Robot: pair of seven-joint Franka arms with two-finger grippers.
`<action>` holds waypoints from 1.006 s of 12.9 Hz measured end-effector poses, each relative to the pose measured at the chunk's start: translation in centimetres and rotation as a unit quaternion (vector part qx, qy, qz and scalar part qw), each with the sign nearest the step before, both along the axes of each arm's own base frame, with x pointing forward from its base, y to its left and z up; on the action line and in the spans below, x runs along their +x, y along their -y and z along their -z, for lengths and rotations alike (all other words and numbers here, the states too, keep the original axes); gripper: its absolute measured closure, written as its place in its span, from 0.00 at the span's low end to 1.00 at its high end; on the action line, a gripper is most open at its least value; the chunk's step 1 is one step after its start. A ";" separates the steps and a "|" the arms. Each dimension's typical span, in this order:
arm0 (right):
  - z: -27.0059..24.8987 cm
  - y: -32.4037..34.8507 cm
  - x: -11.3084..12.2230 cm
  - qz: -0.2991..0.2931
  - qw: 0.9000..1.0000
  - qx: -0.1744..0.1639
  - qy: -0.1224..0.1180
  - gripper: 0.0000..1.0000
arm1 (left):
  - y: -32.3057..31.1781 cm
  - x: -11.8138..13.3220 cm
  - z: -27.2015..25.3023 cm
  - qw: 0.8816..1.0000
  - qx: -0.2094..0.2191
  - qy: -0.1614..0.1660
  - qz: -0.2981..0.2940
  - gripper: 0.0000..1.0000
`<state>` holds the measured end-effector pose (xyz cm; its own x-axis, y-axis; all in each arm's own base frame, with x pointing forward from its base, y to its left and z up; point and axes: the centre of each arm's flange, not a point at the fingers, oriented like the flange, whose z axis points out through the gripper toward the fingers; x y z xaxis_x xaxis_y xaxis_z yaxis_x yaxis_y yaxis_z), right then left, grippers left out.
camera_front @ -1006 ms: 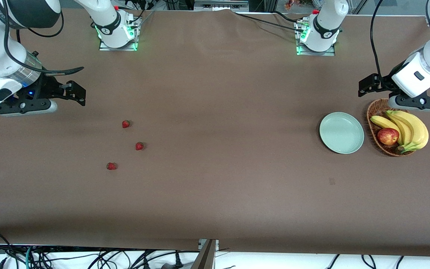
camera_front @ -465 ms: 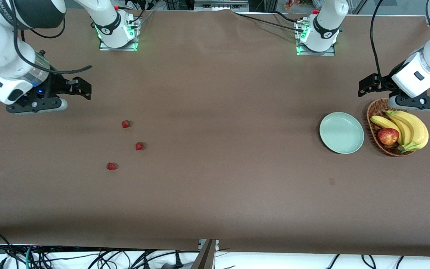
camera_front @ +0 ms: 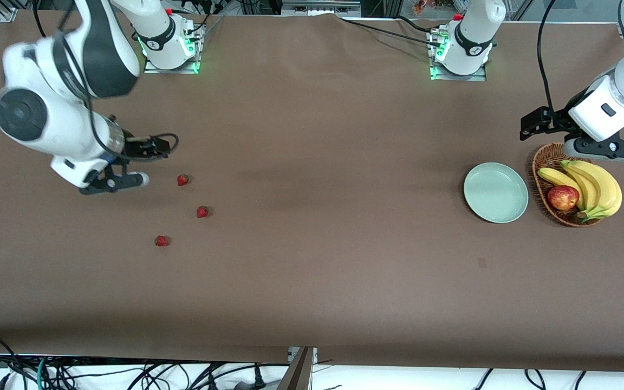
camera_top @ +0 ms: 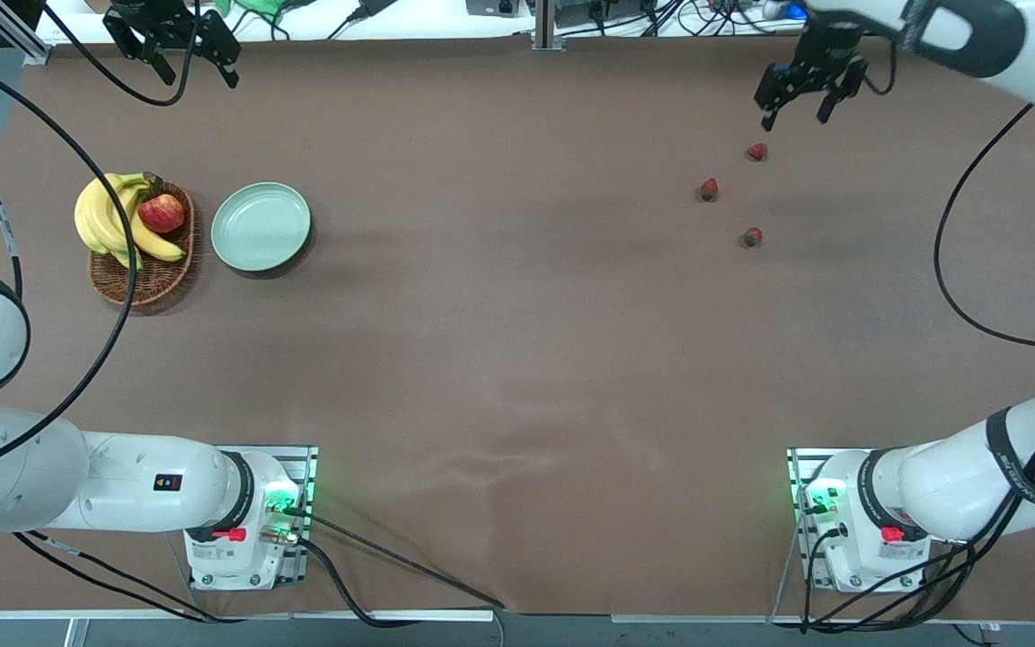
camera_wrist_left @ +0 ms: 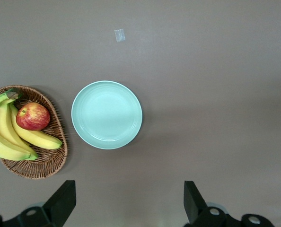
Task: Collect all strawberries into plate
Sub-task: 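Reach the right gripper down toward the nearest red strawberry, then grasp the red strawberry with the right gripper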
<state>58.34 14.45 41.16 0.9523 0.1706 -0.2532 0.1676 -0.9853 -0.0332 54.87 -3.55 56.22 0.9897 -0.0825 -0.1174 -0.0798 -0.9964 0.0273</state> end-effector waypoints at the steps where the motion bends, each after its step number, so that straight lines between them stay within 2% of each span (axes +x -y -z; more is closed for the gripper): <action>1: 3.5 0.1 -0.2 0.004 1.000 0.002 -0.003 0.00 | 0.0 0.0 0.0 1.000 0.000 0.000 0.000 0.00; 4: 13.1 1.0 -3.1 0.013 1.000 0.000 -0.001 0.00 | 0.0 0.0 0.0 1.000 0.000 0.000 0.000 0.00; 7: 18.8 2.2 -5.5 0.022 1.000 -0.003 0.006 0.01 | 0.0 0.0 -0.2 1.000 0.000 0.002 0.000 0.00; 9: 20.5 2.7 -5.8 0.026 1.000 -0.005 0.006 0.03 | 0.0 0.0 -0.5 1.000 0.000 0.004 0.000 0.00; 13: 22.7 3.3 -5.3 0.044 0.999 0.002 0.025 0.08 | 0.0 -0.5 -1.8 1.000 0.000 0.009 0.000 0.00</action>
